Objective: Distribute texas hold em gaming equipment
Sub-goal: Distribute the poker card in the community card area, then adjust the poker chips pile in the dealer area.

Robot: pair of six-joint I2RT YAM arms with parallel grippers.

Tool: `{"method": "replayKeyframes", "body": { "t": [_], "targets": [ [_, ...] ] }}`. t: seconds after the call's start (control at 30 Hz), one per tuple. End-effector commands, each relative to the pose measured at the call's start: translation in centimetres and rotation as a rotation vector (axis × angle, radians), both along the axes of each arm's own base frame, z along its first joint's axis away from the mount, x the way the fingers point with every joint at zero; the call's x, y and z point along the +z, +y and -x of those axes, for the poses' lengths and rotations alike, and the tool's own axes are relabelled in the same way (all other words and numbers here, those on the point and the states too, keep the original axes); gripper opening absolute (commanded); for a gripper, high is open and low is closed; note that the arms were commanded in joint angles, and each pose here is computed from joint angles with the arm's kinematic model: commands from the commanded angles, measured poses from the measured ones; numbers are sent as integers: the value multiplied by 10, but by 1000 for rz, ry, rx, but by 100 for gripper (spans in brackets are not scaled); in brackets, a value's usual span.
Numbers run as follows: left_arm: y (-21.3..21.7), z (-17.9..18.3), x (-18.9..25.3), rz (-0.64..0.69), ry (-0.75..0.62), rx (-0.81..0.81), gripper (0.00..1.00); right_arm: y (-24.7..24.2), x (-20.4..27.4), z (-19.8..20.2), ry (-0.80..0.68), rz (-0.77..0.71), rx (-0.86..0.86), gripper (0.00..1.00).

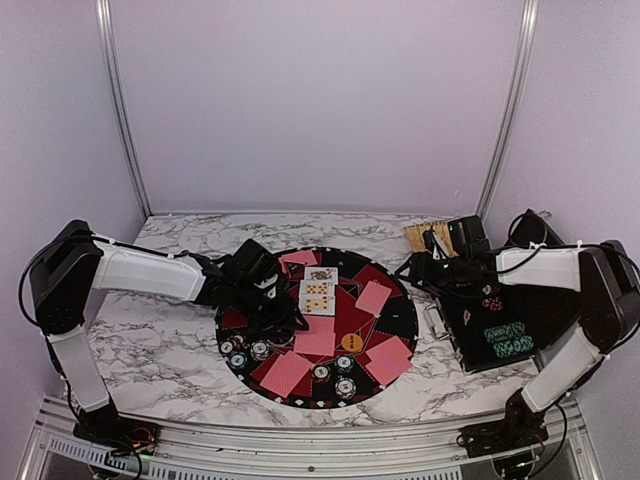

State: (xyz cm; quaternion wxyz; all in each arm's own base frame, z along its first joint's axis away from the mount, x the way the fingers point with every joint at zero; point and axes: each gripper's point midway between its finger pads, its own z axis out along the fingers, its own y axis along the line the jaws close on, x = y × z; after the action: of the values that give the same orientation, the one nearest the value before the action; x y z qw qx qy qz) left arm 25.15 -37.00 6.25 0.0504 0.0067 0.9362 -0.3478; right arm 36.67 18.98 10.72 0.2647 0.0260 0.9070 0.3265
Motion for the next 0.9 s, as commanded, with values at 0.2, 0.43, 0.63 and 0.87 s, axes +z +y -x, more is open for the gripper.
{"method": "replayKeyframes", "body": {
  "t": [0.2,0.43,0.63,0.87],
  "targets": [
    [-1,-17,55,5,-145,-23,56,5,22,-3,-74,-12,16,64],
    [23,-35,79,-29,-222,26,71,9,29,-4,-102,30,26,68],
    [78,-26,75,-117,-211,107,82,16,31,-4,-111,51,44,69],
    [157,8,45,-237,-139,194,89,24,30,-3,-108,56,67,69]
  ]
}}
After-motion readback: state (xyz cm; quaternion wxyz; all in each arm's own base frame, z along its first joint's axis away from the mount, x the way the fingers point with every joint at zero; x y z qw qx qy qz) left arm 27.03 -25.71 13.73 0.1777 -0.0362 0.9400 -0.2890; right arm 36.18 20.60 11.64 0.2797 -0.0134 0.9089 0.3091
